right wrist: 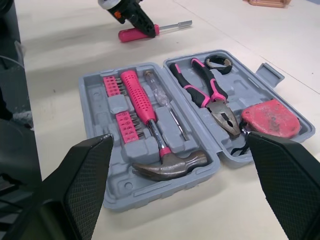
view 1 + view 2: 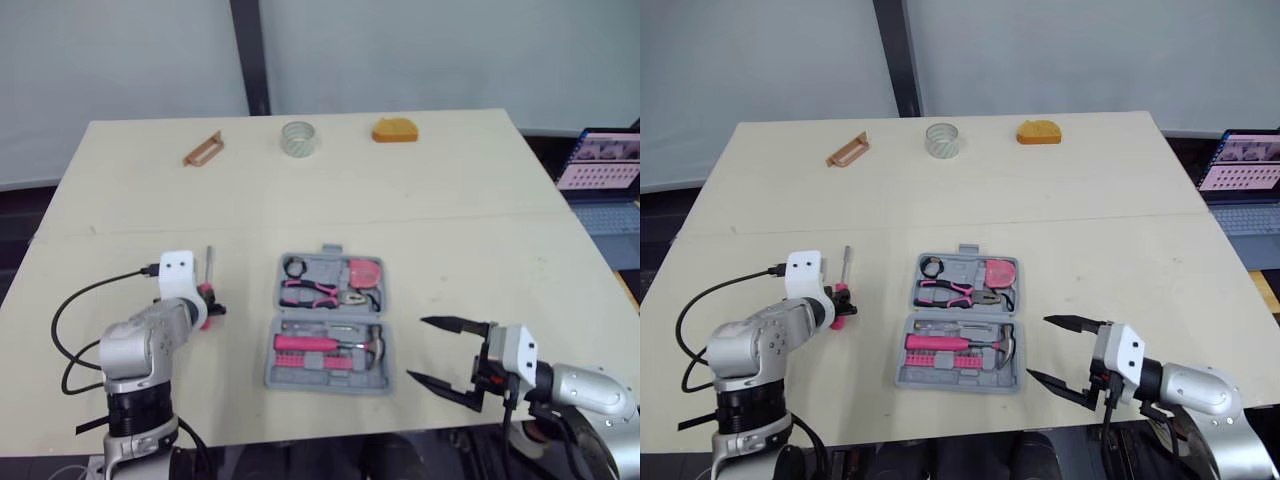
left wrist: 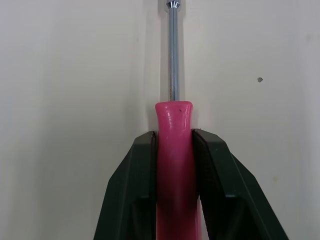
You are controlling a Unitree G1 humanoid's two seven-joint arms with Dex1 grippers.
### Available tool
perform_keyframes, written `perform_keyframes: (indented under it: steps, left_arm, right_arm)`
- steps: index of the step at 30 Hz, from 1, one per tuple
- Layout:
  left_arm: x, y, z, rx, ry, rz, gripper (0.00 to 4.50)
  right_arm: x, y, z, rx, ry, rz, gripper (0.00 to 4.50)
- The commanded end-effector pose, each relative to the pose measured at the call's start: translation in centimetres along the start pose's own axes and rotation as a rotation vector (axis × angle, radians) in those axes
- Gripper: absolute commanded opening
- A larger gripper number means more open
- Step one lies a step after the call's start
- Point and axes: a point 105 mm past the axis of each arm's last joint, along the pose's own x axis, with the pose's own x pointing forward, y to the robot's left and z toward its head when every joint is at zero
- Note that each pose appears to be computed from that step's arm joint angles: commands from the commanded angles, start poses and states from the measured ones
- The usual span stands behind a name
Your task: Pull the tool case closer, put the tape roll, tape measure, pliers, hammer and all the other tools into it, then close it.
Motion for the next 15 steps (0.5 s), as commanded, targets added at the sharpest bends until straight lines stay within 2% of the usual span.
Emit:
perform_keyframes:
  steps: [1, 6, 9, 10, 12, 15]
  left_arm:
    - [-0.1, 0.1, -0.4, 0.033, 0.02, -0.001, 0.58]
    - [-0.2, 0.4, -0.4, 0.065, 0.02, -0.004, 0.58]
    - [-1.5, 1.2, 2.5, 0.234, -0.11, -0.067, 0.58]
    - [-2.3, 0.9, 3.7, 0.312, -0.168, -0.13, 0.58]
    - [-4.5, -1.2, 4.7, 0.463, -0.234, -0.392, 0.58]
    - [-7.6, -2.9, 3.5, 0.757, -0.213, -0.683, 0.58]
  right_arm:
    - [0.1, -0.2, 1.4, -0.025, -0.051, -0.021, 4.5]
    - [0.4, -0.3, 1.5, -0.027, -0.053, -0.028, 4.5]
    - [0.4, -0.3, 1.5, -0.027, -0.05, -0.025, 4.5]
    - [0.3, -0.3, 1.5, -0.026, -0.047, -0.022, 4.5]
    - [0.3, -0.3, 1.4, -0.028, -0.04, -0.01, 4.5]
    - [0.3, -0.5, 1.4, -0.039, -0.039, 0.005, 4.5]
